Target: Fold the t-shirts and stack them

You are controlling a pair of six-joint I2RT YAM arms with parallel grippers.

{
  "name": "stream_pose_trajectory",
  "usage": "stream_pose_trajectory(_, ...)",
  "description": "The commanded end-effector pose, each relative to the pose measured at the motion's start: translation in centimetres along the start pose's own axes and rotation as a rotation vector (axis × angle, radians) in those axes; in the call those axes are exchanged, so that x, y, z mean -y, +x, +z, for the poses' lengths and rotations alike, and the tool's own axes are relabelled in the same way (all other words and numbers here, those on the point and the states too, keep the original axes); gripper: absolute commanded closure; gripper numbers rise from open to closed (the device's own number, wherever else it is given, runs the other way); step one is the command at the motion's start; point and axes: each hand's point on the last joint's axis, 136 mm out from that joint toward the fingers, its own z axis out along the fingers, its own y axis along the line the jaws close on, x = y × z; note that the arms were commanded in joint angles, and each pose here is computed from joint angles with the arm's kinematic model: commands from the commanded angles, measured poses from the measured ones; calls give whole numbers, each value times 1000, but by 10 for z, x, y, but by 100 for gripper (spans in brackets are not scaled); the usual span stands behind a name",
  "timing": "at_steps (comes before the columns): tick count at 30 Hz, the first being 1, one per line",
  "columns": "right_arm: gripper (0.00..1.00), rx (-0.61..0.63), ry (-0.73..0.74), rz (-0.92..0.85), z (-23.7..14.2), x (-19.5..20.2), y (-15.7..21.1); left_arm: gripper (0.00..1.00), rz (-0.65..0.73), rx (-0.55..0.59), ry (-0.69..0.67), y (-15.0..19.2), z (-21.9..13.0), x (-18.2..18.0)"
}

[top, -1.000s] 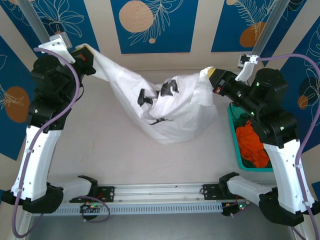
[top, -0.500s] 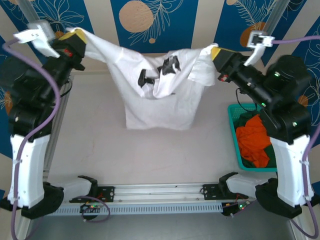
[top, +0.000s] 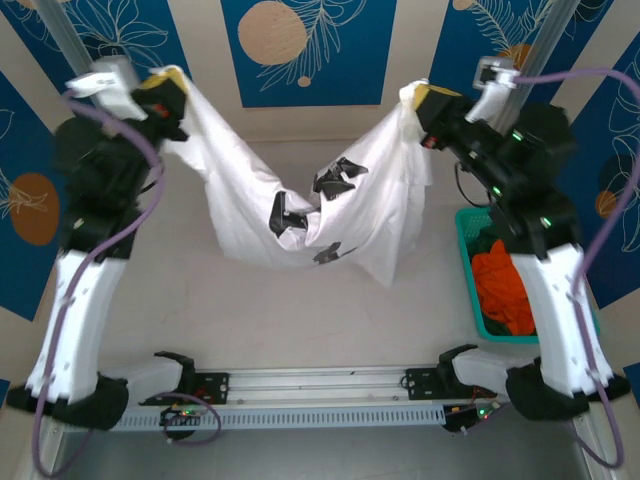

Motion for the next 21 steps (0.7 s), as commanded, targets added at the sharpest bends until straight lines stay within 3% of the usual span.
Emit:
stream_pose_trajectory(1,99,-156,202,129,76,90,54,100,-50,-135,-193,79,69,-76)
stream_pose_trajectory(4,98,-250,236,263,112,119,56,98,-93,-144,-192,77,114,-88)
stream_pose_trajectory(5,96,-267,250,267,120,123,58,89,-100,-150,-193,75,123,-88)
stream_pose_trajectory(6,82,-291,282,286,126,131,65,70,-118,-169,-200,78,132,-90)
stream_pose_trajectory(7,59,-327,328,322,130,145,76,43,-121,-206,-218,87,139,-95)
stream_pose_trajectory(8,46,-367,388,359,128,158,88,27,-123,-250,-246,100,141,-101)
stream_pose_trajectory(10,32,-443,521,407,110,184,114,6,-125,-339,-333,135,128,-119)
stream_pose_trajectory(11,27,-466,583,423,98,194,125,0,-131,-367,-363,149,117,-125)
stream_pose_trajectory(14,23,-536,639,472,60,201,161,0,-184,-497,-366,204,75,-124)
stream_pose_trajectory(21,26,-819,635,606,-32,177,301,5,-264,-1051,-321,370,-67,-80)
